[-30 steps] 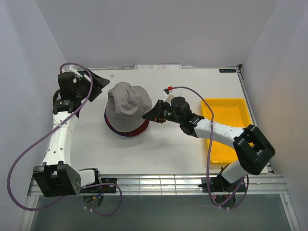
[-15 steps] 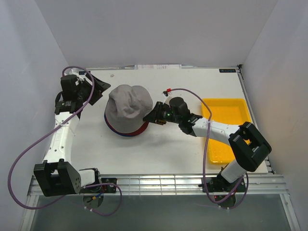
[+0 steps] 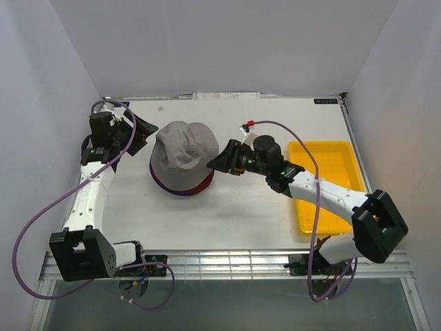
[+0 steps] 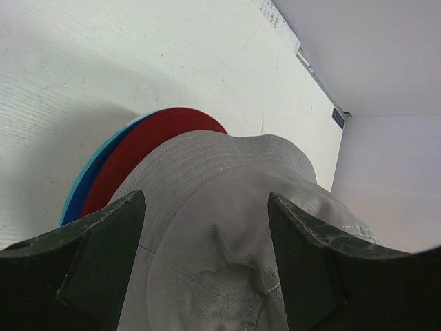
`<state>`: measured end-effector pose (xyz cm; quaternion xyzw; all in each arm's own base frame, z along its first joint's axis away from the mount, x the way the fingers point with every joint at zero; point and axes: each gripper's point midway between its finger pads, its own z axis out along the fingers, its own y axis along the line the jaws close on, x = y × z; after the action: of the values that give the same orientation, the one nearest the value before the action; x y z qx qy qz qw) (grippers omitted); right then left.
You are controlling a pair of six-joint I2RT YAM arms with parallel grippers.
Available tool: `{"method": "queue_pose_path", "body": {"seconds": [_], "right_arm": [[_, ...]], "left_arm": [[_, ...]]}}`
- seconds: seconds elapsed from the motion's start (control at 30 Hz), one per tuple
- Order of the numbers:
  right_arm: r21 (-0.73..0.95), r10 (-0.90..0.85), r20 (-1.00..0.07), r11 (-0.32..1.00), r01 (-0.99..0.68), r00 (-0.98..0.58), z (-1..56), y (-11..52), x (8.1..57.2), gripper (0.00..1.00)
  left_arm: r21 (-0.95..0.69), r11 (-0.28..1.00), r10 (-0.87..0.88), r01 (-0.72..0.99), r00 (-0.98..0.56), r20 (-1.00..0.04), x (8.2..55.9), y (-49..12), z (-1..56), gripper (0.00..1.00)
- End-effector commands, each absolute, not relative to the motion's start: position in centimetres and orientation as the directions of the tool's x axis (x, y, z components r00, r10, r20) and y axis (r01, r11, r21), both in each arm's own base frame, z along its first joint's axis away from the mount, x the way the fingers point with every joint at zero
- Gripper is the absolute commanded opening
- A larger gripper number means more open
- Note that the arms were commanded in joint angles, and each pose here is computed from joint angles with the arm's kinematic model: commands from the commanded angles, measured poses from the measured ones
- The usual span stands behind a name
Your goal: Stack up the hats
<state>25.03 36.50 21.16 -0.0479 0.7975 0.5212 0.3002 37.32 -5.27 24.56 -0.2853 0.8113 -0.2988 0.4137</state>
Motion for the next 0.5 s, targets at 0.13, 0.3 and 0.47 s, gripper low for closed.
{"method": "queue_pose_path", "body": {"seconds": [0.13,0.3,0.47], "right_arm": [[0.785,0.336,-0.595,0.435,-0.44,-0.73,26.6,32.8,30.2,0.63],[0.788,0.294,-0.592,0.406,-0.462,-0.751,26.5,33.3,34.1,0.67],[0.815,0.26,-0.57,0.302,-0.495,-0.779,27.2,35.6,35.7,0.68]], "left_arm": [[-0.721,0.663,-0.708,-0.202,-0.482,-0.516,37.7,-5.0,24.9,0.81],[-0.725,0.65,-0.718,-0.228,-0.496,-0.489,37.5,-5.1,23.7,0.81],[-0.715,0.646,-0.731,-0.268,-0.488,-0.477,37.4,-4.6,22.8,0.81]]}}
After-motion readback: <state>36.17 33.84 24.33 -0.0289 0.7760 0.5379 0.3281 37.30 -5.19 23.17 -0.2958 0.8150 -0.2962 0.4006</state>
